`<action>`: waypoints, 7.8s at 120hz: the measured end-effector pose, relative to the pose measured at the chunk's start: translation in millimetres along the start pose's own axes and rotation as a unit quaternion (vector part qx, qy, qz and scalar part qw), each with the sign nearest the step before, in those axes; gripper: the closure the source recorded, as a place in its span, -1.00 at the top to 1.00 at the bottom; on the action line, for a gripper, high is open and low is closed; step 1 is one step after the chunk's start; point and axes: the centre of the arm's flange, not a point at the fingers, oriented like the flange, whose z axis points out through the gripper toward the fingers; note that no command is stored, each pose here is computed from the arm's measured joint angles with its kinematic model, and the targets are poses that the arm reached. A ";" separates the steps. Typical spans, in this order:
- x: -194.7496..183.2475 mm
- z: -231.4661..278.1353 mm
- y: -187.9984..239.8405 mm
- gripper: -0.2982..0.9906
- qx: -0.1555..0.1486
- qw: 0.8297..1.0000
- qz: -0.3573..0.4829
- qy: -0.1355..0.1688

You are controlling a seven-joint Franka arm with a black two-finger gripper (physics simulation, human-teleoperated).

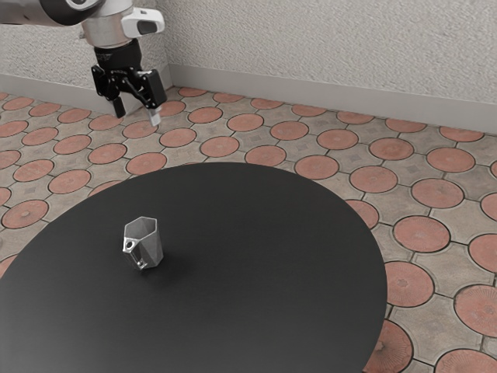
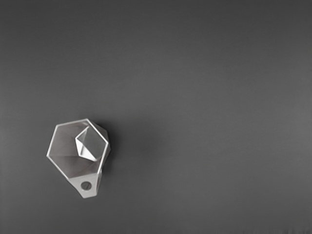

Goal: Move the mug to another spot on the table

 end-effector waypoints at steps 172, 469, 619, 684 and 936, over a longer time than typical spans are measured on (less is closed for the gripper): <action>-76.5 275.1 -92.1 0.54 0.031 0.993 -0.085 0.074; -83.0 353.7 -97.7 -0.36 0.032 0.986 -0.064 0.149; -106.3 349.5 -32.4 -0.68 0.011 0.989 -0.037 0.142; -121.4 350.6 37.5 -0.63 -0.011 0.991 -0.005 0.135; -103.1 391.4 6.6 0.19 -0.022 0.989 0.010 0.146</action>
